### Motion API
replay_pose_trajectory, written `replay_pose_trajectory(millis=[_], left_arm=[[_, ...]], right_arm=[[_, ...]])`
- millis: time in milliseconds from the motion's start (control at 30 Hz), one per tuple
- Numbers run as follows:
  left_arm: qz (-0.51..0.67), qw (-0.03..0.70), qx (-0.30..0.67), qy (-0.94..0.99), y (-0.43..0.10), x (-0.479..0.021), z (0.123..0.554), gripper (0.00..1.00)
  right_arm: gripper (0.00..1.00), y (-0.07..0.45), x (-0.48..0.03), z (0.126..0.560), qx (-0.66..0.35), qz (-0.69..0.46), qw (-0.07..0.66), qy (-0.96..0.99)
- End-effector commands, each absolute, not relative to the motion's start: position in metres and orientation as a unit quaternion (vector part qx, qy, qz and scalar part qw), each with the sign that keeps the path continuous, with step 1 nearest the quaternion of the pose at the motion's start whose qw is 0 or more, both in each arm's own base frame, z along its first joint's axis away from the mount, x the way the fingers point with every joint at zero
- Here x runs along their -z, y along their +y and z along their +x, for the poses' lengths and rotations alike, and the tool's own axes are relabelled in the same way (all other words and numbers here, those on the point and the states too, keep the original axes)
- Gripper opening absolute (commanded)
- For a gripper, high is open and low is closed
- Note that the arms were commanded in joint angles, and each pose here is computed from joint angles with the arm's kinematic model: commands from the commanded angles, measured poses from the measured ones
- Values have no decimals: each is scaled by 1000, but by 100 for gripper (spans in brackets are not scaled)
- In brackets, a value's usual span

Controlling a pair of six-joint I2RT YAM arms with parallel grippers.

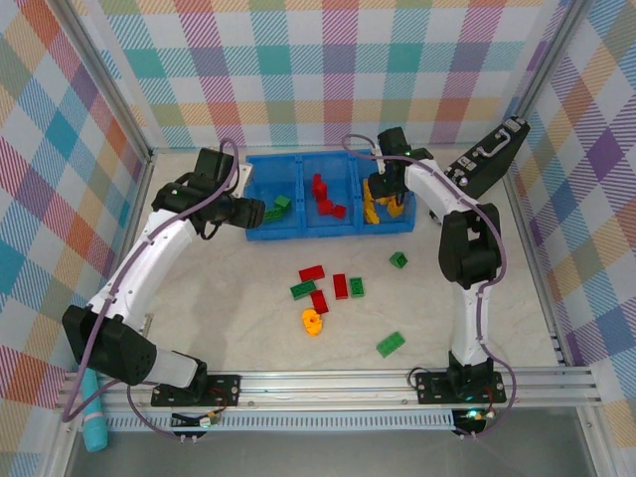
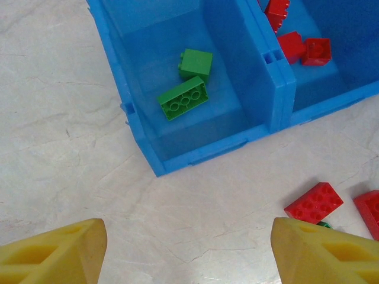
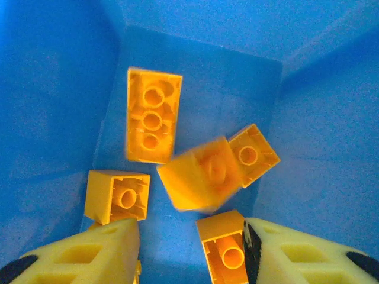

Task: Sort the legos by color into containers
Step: Place the lego in the container, then pick up the lego from the bottom-center of the table.

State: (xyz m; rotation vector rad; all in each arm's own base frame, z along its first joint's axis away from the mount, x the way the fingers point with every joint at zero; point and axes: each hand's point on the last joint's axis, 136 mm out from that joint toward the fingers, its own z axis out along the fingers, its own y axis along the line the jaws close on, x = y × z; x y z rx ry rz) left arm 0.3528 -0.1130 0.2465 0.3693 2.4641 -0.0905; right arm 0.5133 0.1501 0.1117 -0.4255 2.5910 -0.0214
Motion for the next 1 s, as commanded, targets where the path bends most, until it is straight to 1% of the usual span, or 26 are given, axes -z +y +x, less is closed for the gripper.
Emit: replay_pose_trajectory(millis=[0,133,233,367,500,600,767,967], left_arm=[[147,318,34,936,-112,-253,352,73],[147,319,36,936,-112,-253,352,73],[146,323,38,934,-112,-254,351,73],[147,330,43,931,-114,-256,351,73],[148,337,47,929,-115,-257,351,73],[148,341,49,927,-115,-260,349,73],[148,356,55,921,-115,-267,346,73],[147,367,72,916,-118,-273,339,73]], right_arm=[[52,153,-125,514,-5,-159,265,951],[53,151,-144,507,-10,-153,279,948],[53,153,-165,492,-22,-147,291,945],[55,163,-186,458,-16,-160,299,941],[60,185,-192,411,4,-200,308,930],[65,201,-186,369,-9,-199,281,939],[76,244,-173,294,-71,-162,226,958],[84,278,-143,222,-121,-112,152,975]])
